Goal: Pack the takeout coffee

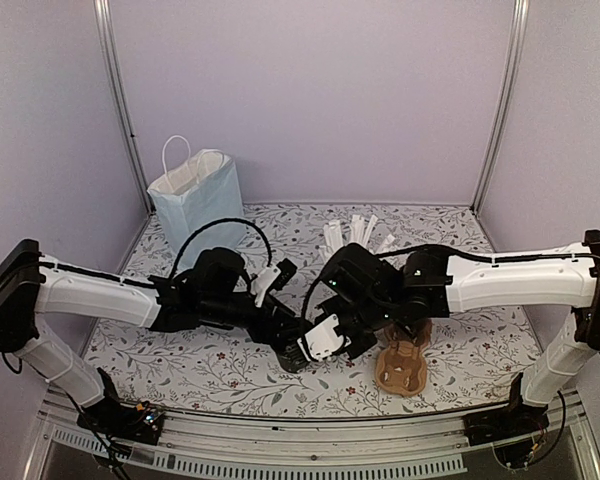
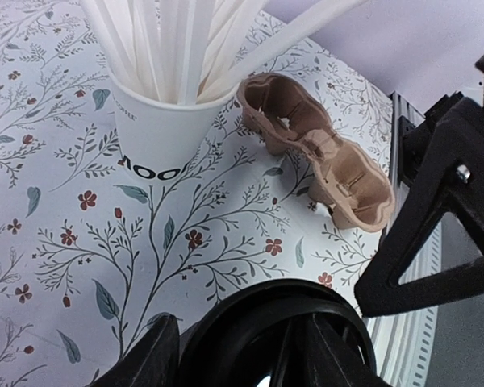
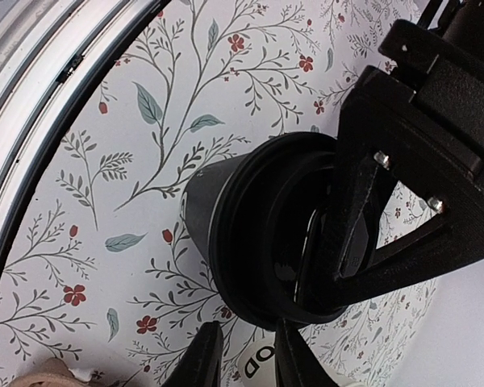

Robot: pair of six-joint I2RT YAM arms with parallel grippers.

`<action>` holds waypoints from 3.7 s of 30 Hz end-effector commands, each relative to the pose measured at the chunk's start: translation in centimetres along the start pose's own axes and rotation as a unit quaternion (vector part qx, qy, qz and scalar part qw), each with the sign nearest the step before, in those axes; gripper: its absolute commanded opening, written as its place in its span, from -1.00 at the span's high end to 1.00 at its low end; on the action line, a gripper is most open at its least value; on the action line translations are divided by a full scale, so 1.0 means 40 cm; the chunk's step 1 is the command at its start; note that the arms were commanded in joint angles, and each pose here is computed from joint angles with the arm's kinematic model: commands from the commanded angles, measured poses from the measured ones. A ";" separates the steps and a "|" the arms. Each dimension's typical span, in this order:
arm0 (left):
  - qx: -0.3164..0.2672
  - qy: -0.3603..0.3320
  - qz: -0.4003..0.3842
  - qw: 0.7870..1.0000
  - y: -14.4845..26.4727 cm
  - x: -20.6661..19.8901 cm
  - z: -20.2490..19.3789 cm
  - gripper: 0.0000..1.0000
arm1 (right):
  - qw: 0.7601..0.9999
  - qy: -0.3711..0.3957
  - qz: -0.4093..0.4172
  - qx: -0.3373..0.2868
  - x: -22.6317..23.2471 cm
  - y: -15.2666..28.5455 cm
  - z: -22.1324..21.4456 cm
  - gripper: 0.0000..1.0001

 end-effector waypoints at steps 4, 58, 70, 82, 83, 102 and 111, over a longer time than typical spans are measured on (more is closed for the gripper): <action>0.122 0.018 0.002 0.992 0.002 0.005 -0.153 -0.06 | 1.000 0.012 -0.017 -0.009 -0.016 0.000 0.013 0.50; 0.135 0.072 0.058 0.986 0.042 0.037 -0.189 -0.13 | 0.980 0.039 0.175 0.080 0.270 -0.242 -0.158 1.00; 0.070 0.063 0.068 0.993 0.093 0.028 -0.107 -0.20 | 0.992 -0.034 0.087 -0.080 0.053 0.016 0.106 0.51; 0.013 0.046 0.085 0.995 0.117 0.034 0.004 -0.54 | 0.988 -0.096 0.061 -0.108 -0.017 0.111 0.067 0.38; 0.006 0.044 0.086 0.995 0.123 0.033 0.017 -0.54 | 0.987 -0.101 0.058 -0.106 -0.020 0.116 0.054 0.39; -0.035 0.044 0.107 0.993 0.180 0.030 0.109 -0.55 | 0.995 -0.026 -0.065 0.074 0.065 -0.036 -0.135 0.43; -0.027 0.043 0.121 0.991 0.195 0.032 0.100 -0.54 | 0.983 0.004 -0.105 0.148 0.051 -0.142 -0.179 0.70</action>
Point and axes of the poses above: each gripper's point midway between its finger pads, its own y axis back along the fingers, its own x axis along the line the jaws close on, z = x × y, the point moved 6 cm from there along y, back along the fingers, and after that the axes turned 15 degrees about -y, right-handed, at the moved point
